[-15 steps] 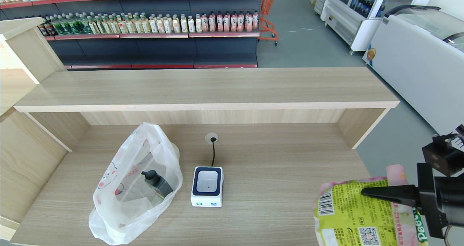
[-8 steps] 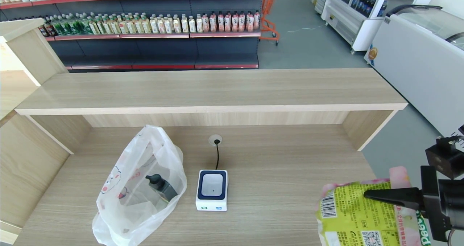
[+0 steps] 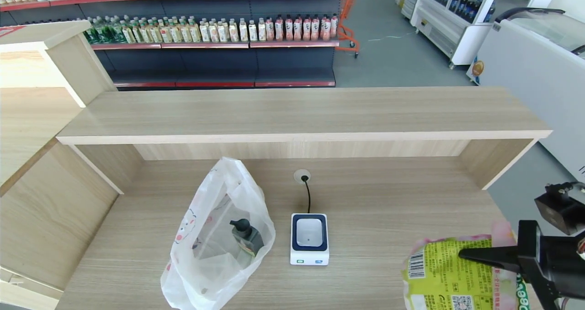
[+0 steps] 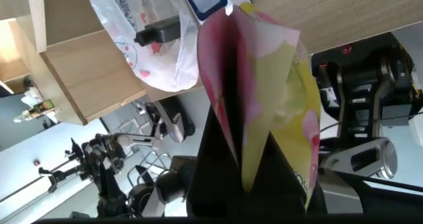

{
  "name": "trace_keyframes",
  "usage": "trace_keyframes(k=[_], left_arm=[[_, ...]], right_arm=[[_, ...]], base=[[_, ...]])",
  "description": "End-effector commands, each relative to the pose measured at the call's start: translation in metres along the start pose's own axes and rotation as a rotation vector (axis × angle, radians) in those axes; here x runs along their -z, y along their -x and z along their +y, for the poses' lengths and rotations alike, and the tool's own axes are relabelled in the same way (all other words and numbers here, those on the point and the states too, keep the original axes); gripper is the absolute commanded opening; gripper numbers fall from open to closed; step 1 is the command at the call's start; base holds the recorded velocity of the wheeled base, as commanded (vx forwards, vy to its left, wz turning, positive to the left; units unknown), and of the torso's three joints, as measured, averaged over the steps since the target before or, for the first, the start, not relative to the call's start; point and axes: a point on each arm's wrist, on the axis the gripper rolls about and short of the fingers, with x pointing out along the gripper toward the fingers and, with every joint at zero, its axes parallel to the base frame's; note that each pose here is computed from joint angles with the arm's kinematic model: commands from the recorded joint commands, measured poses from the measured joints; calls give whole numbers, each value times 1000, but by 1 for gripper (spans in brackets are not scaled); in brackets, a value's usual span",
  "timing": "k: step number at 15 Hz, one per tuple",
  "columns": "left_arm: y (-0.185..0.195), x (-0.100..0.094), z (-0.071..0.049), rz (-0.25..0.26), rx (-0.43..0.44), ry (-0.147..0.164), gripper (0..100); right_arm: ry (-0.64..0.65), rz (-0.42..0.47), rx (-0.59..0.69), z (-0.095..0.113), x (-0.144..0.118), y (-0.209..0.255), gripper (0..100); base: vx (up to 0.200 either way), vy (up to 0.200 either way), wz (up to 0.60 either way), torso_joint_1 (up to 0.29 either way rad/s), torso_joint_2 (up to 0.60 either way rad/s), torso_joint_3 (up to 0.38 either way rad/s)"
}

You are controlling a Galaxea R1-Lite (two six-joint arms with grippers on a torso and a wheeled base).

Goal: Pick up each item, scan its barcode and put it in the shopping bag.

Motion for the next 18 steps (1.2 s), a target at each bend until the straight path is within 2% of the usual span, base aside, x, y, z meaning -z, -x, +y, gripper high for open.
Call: trace_keyframes(k=[1,7,8,12,18], left_arm=[[0,0,0,-1,0,-1,100],[0,0,0,-1,0,-3,100],[0,0,0,-1,0,12,100],[0,0,0,1,1,19,100],[0,0,0,-1,0,19,100]], right_arm=[[12,-5,61,1,-3,-20,0],[23,-26,144,9,-15,-56,0],[22,-31,160,10,-17,-60,0],[-23,-57,255,4,-22,-81,0],[-43,-51,295,12,-29,-112,0]], base=[[0,200,0,-2,2,2],[0,133,0,2,2,3],[0,200,0,-2,2,2],[0,0,0,0,0,0],[0,0,0,0,0,0]])
